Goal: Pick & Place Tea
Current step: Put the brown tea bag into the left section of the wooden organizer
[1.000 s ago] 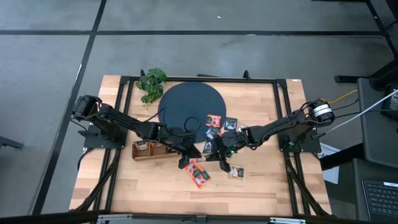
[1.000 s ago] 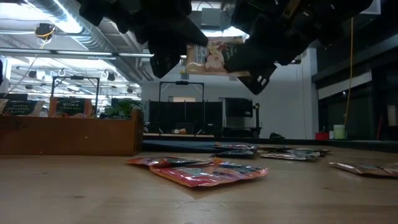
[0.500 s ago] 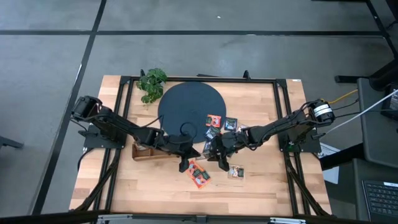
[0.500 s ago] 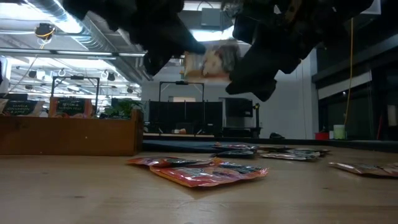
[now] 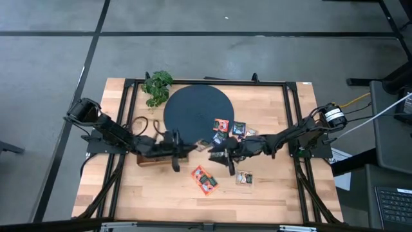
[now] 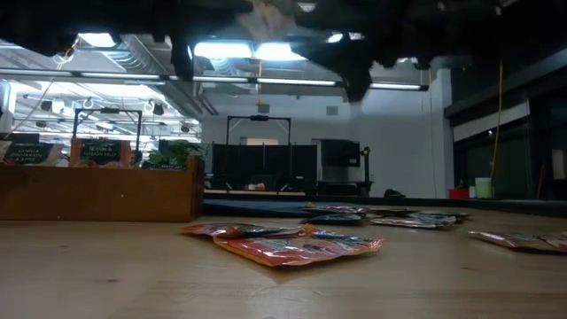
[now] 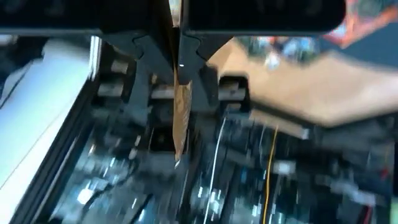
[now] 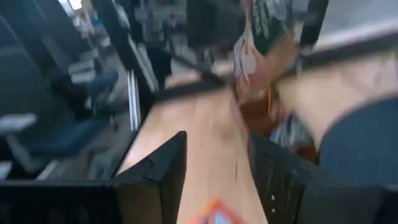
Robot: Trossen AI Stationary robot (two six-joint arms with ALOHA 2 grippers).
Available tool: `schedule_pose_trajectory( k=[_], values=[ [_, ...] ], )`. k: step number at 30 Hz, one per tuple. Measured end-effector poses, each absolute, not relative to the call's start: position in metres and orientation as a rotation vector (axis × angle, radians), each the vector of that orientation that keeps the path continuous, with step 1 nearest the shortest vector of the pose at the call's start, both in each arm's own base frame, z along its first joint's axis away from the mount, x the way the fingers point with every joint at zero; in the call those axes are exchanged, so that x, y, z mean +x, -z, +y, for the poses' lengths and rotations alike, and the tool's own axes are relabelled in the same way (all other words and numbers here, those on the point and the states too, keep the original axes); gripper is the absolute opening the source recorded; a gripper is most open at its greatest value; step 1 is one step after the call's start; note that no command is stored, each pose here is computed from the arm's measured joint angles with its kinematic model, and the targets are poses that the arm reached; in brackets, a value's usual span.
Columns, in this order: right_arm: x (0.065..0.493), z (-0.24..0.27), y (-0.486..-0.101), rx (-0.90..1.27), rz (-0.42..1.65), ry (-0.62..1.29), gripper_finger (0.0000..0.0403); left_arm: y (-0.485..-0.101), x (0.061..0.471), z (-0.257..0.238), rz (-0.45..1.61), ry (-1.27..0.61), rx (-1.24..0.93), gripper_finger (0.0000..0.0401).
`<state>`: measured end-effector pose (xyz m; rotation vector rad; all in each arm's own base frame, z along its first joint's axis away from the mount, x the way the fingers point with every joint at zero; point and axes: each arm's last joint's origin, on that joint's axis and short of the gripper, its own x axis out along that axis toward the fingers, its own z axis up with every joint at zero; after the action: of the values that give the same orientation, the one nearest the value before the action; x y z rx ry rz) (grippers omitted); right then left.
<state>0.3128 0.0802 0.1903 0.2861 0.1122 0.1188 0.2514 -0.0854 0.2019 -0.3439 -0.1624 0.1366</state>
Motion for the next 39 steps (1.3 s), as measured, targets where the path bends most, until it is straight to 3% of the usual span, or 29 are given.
schedule_pose_trajectory(
  k=[8,20,24,30,39],
  values=[
    [0.331,0.068,-0.225,0.206,-0.06,-0.101,0.0165,-0.222,0.248,-0.078,-0.365,-0.086,-0.264,0.0003],
    [0.342,0.068,-0.249,0.132,-0.14,-0.117,0.0161,-0.224,0.25,-0.071,-0.386,-0.051,-0.245,0.0003],
    [0.342,0.068,-0.247,0.141,-0.124,-0.116,0.0126,-0.224,0.25,-0.071,-0.385,-0.055,-0.225,0.0003],
    [0.342,0.068,-0.245,0.137,-0.101,-0.11,0.0019,-0.224,0.25,-0.071,-0.385,-0.055,-0.223,0.0003],
    [0.343,0.066,-0.232,0.127,0.029,-0.08,0.0005,-0.217,0.253,-0.071,-0.311,-0.06,-0.272,0.0012]
  ],
)
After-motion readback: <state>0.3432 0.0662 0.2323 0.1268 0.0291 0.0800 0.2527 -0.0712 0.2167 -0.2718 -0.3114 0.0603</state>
